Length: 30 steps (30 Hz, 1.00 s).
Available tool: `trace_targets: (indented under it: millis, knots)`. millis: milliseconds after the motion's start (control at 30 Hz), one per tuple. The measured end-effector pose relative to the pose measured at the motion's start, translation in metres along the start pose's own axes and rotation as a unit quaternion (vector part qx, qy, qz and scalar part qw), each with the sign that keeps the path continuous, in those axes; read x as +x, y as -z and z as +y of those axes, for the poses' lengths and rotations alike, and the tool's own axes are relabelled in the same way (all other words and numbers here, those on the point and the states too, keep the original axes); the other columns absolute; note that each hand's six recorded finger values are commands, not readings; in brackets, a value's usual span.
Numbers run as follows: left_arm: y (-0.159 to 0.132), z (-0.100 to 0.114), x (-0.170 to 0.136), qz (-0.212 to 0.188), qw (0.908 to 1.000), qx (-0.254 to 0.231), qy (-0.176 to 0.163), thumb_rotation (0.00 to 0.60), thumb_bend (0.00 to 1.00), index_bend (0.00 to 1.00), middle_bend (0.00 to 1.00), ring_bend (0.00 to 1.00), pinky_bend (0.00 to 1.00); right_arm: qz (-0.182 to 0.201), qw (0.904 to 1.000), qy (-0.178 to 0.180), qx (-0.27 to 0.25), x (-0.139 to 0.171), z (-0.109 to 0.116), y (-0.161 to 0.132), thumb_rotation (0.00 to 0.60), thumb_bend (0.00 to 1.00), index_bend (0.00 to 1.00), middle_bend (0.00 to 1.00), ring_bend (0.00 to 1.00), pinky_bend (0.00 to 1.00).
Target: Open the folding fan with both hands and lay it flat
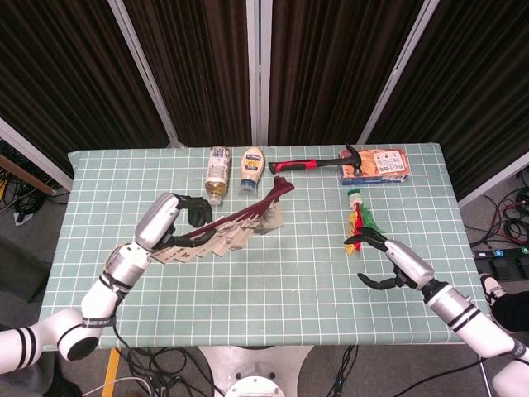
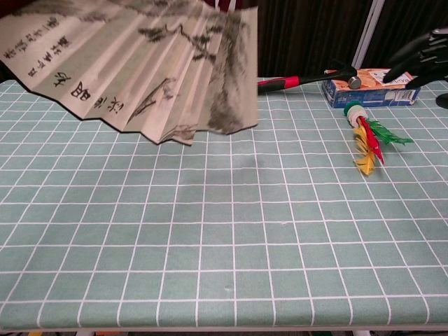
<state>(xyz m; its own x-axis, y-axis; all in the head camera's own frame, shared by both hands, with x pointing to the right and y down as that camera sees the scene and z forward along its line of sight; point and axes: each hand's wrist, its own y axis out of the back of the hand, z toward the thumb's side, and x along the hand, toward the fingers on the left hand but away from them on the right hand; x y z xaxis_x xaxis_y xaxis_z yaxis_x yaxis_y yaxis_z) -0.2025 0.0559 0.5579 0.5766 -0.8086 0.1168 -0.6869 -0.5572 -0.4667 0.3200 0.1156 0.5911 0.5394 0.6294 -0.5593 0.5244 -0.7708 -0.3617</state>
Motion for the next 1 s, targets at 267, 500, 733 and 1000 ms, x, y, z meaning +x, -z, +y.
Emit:
trace_targets:
  millis: [267,500,733,1000]
  knots:
    - [-0.027,0.013,0.002,-0.037,0.999,-0.02,-0.016,0.6,0.4,0.61,0.72,0.69,0.67,0.018,0.9998,-0.002,0.007,-0.043,0.014,-0.028,0.6,0.28,0.24,0.22,0.06,0.14]
    - [-0.041,0.011,0.003,-0.052,0.9984,-0.019,-0.013,0.6,0.4,0.61,0.72,0.69,0.67,0.026,0.9996,-0.007,0.002,-0.071,0.008,-0.045,0.6,0.28,0.24,0.21,0.06,0.14]
    - [-0.053,0.006,0.004,-0.068,0.9976,-0.011,-0.007,0.6,0.4,0.61,0.72,0.69,0.67,0.026,0.999,-0.036,0.004,-0.093,-0.004,-0.061,0.6,0.29,0.24,0.21,0.06,0.14]
    - [-0.059,0.004,0.005,-0.075,0.9972,-0.004,-0.003,0.6,0.4,0.61,0.72,0.69,0.67,0.032,0.9977,-0.058,0.015,-0.116,-0.013,-0.081,0.6,0.33,0.25,0.21,0.06,0.14]
